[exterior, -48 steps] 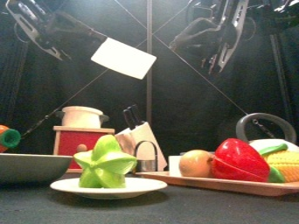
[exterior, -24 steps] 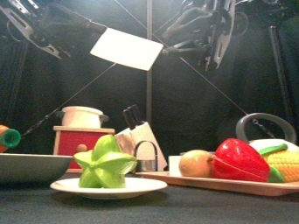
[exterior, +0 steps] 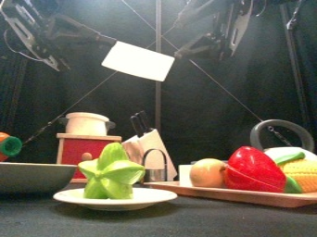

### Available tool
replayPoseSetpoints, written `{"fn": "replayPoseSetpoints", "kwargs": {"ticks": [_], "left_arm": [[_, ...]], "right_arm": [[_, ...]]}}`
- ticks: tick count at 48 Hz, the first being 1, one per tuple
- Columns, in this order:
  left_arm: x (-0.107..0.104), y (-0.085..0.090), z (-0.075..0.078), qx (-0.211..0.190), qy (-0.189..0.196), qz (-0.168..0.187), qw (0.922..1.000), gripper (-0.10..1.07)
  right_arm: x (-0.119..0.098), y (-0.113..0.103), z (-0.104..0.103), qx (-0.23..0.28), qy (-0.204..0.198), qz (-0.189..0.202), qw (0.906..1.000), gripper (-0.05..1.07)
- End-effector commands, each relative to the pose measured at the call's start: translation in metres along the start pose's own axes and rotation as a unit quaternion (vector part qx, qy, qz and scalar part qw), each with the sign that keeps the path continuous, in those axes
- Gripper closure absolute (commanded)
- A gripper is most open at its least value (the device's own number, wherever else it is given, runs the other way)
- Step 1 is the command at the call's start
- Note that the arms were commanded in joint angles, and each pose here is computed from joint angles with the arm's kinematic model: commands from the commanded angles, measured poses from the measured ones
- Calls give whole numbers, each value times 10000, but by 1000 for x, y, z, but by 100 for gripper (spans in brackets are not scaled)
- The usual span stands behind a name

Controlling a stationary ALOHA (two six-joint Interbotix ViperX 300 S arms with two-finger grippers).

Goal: Grab cleaver with other hand

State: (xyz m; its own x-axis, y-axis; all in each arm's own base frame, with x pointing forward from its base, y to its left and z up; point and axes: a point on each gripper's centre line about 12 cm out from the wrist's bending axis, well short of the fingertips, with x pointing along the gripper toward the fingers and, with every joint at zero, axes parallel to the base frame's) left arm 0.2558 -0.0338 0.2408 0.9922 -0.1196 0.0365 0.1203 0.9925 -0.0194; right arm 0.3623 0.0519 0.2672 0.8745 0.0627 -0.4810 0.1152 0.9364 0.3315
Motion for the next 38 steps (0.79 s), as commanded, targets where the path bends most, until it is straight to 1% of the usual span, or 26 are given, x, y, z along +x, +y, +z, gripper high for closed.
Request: {"fn": "replayPoseSetpoints", "kwargs": {"ticks": [1,11,19,27,38], "left_arm": [[2,-2,6,0,-129,-37,9999,51],[2,-3,7,11,-137,-54,9999,51],[3,-3,9,4,-168,-50,9998,51],[4,-3,8,-2,-160,-45,9999,51],[3,-2,7,-7,-137,-32,9999,51]], "right_arm": [[0,3,10,-21,-122,47,9999,9],[18,-3,5,-225,7,-101,9997,7],[32,-5,3,-349,85,-134,9993,8],[38,-3,6,-500,54,-138,9986,8],[40,-4,7,-508,54,-155,9986,9]]}}
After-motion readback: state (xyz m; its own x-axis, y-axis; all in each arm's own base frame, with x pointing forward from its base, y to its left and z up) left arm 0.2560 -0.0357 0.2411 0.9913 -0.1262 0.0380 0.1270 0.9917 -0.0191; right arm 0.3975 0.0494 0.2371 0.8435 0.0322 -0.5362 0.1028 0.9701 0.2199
